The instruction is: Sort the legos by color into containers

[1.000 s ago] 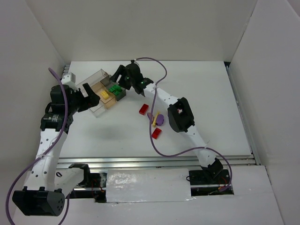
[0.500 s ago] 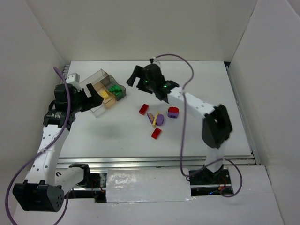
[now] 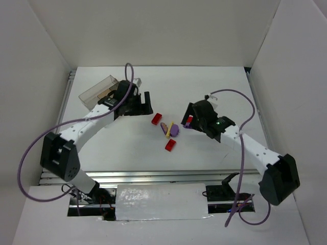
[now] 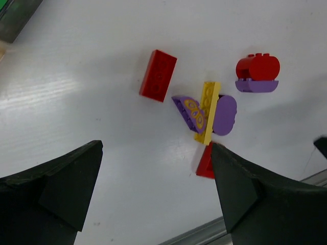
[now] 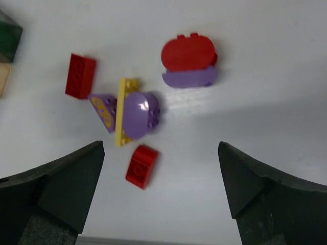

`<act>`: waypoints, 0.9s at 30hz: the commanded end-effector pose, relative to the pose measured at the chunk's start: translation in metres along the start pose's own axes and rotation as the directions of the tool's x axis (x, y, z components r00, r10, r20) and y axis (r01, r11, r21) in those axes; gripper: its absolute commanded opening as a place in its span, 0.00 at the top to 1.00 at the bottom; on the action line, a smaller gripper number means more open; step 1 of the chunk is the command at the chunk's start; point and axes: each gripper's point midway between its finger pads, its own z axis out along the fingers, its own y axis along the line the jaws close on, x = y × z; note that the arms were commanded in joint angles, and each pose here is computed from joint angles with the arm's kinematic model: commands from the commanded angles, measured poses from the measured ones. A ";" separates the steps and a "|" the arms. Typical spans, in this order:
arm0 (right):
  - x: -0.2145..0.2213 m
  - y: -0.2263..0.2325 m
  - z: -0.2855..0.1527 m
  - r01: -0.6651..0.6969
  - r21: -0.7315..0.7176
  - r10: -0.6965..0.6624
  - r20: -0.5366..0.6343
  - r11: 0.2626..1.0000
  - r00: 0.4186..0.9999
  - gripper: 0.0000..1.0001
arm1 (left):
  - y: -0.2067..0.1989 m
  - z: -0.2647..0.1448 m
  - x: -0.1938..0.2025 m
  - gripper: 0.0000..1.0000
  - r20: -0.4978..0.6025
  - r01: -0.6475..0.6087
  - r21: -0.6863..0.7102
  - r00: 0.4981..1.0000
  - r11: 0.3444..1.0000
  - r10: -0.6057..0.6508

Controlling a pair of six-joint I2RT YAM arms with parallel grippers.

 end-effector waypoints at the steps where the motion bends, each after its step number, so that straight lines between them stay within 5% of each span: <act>1: -0.018 0.004 -0.045 -0.019 -0.105 0.026 0.068 0.994 0.997 0.00 | -0.025 0.032 -0.035 0.01 0.035 -0.098 0.056 0.995 0.994 0.096; 10: -0.020 -0.002 -0.091 -0.004 -0.215 0.028 0.109 0.977 0.994 0.00 | -0.028 0.123 -0.016 0.01 -0.144 -0.220 -0.019 0.966 0.975 0.215; 18: -0.015 -0.004 -0.099 0.028 -0.239 -0.004 0.100 0.970 0.995 0.00 | -0.016 0.150 0.023 0.05 -0.228 -0.279 -0.072 0.939 0.958 0.256; 21: -0.012 -0.002 -0.099 0.031 -0.257 -0.008 0.093 0.966 0.996 0.00 | -0.006 0.157 0.036 0.08 -0.269 -0.296 -0.110 0.928 0.949 0.258; 27: -0.011 -0.001 -0.103 0.033 -0.279 -0.007 0.094 0.960 0.996 0.00 | 0.011 0.171 0.044 0.32 -0.294 -0.303 -0.179 0.924 0.936 0.243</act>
